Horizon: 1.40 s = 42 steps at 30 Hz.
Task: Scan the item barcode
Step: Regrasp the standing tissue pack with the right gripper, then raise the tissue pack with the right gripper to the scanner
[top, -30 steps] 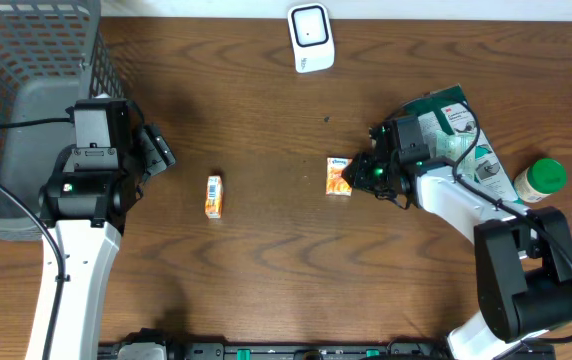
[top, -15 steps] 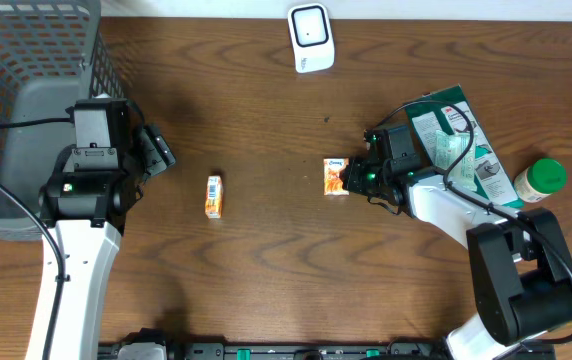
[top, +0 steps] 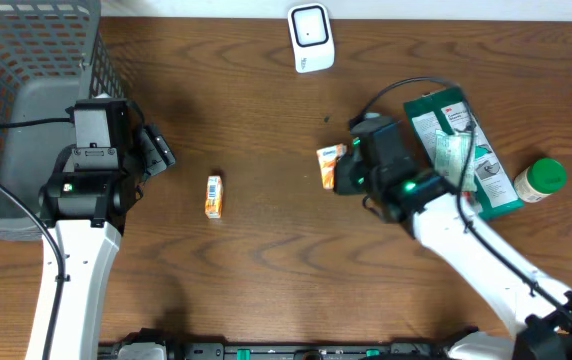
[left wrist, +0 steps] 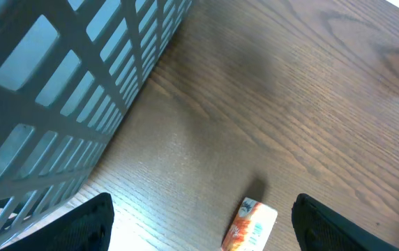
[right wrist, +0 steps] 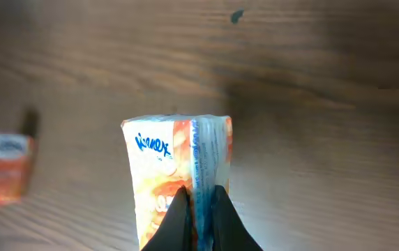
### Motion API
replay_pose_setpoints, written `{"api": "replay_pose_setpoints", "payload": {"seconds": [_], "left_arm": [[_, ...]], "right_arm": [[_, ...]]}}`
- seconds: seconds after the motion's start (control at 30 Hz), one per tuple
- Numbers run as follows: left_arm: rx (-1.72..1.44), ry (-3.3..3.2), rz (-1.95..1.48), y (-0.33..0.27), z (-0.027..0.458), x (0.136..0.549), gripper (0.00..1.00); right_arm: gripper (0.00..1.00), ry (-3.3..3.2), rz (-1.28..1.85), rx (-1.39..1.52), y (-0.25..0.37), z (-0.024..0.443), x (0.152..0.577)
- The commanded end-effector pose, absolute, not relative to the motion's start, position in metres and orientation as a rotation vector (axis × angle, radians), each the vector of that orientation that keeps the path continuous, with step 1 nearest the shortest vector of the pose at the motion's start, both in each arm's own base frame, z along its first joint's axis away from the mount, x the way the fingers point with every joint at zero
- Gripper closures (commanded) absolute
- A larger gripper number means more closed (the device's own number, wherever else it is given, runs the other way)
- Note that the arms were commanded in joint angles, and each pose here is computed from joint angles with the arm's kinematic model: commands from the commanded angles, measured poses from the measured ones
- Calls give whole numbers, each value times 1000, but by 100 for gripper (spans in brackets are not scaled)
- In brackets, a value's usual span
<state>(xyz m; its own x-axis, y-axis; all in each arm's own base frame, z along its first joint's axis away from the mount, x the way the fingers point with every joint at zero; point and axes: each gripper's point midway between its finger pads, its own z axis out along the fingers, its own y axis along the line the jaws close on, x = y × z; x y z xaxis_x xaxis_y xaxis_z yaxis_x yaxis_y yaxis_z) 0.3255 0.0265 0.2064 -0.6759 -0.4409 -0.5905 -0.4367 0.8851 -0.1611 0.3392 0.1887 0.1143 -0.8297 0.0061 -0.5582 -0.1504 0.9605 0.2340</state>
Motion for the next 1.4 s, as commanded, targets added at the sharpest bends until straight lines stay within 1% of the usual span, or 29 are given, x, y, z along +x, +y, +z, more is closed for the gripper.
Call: {"api": "replay_pose_setpoints", "payload": {"seconds": [0.0,0.1,0.23,0.3,0.4,0.43,0.6,0.73,0.87,0.97,1.07,1.13,1.23,1.37], "left_arm": [[-632,2403,14,30,206,325,17],[-632,2403,14,30,206,325,17],[-632,2403,14,30,206,325,17],[-632,2403,14,30,206,325,17],[-632,2403,14,30,206,325,17],[-632,2403,14,30,206,325,17],[-632,2403,14,30,206,325,17],[-632,2403,14,30,206,325,17],[-632,2403,14,30,206,325,17],[-632,2403,14,30,206,325,17],[-632,2403,14,30,206,325,17],[-632,2403,14,30,206,325,17],[-632,2403,14,30,206,325,17],[-632,2403,14,30,206,325,17]], "right_arm": [[99,2428,-18,-243,174,124,341],[99,2347,-195,-399,179,132,335],[99,2229,-389,-425,176,150,336],[99,2172,-467,-512,178,158,336],[99,2141,-466,-732,195,154,333],[99,2129,-462,-759,199,155,332],[99,2073,-418,-767,216,164,333],[99,2015,-468,-859,219,181,342],[99,2001,-459,-826,216,217,357],[99,1996,-450,-769,207,255,372],[99,1955,-502,-795,200,292,388],[99,1918,-567,-828,199,314,397],[99,1867,-717,-804,194,346,413],[99,1806,-941,-843,197,368,439]]}}
